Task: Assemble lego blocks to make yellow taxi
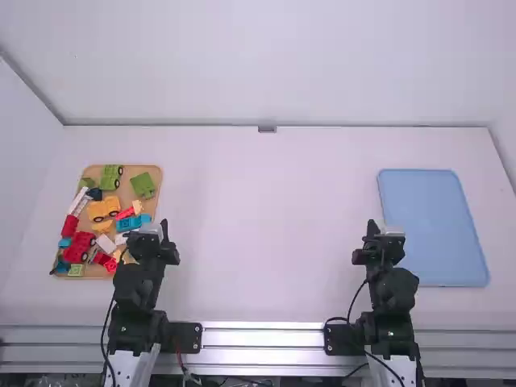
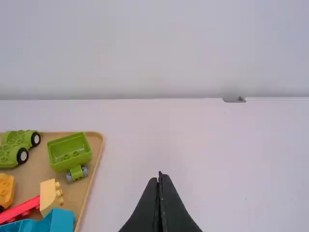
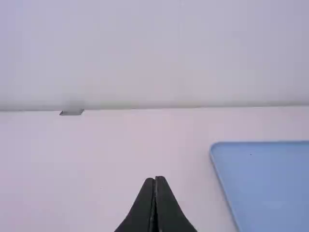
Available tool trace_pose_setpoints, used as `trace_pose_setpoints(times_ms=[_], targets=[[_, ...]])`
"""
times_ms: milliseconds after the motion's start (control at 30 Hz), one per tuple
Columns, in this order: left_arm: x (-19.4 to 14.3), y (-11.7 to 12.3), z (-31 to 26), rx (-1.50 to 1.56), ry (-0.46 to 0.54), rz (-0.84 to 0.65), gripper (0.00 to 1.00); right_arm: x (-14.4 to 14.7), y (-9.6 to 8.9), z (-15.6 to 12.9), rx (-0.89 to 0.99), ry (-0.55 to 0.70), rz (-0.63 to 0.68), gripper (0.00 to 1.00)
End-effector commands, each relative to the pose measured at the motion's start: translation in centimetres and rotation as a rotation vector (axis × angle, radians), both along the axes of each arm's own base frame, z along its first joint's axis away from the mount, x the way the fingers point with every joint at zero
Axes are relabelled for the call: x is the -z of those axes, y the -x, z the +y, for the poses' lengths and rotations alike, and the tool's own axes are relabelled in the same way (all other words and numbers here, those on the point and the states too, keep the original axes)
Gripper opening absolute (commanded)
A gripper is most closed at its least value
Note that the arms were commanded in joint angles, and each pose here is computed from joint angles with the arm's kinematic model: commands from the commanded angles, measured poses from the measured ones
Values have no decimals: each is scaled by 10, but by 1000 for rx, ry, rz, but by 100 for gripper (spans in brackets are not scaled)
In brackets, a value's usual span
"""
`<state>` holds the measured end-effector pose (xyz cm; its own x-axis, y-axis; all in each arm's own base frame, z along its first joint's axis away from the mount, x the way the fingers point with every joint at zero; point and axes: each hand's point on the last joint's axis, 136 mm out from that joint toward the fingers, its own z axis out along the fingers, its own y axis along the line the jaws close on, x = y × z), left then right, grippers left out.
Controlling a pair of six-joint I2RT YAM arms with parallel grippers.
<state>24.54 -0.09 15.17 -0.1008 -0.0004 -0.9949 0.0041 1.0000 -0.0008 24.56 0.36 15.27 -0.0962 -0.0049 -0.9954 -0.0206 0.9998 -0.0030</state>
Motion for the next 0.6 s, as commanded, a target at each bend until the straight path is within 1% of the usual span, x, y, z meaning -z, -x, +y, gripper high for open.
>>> trace_pose_setpoints(times_ms=[0, 333, 567], targets=[[0, 0, 0, 0, 0, 0, 0, 0, 0, 0, 0, 0, 1, 0], [-6, -1, 2, -11, 0, 4, 4, -10, 0, 5, -29, 21, 16, 5], [-19, -3, 7, -38, 9, 36, 12, -33, -4, 19, -106, 68, 51, 12]])
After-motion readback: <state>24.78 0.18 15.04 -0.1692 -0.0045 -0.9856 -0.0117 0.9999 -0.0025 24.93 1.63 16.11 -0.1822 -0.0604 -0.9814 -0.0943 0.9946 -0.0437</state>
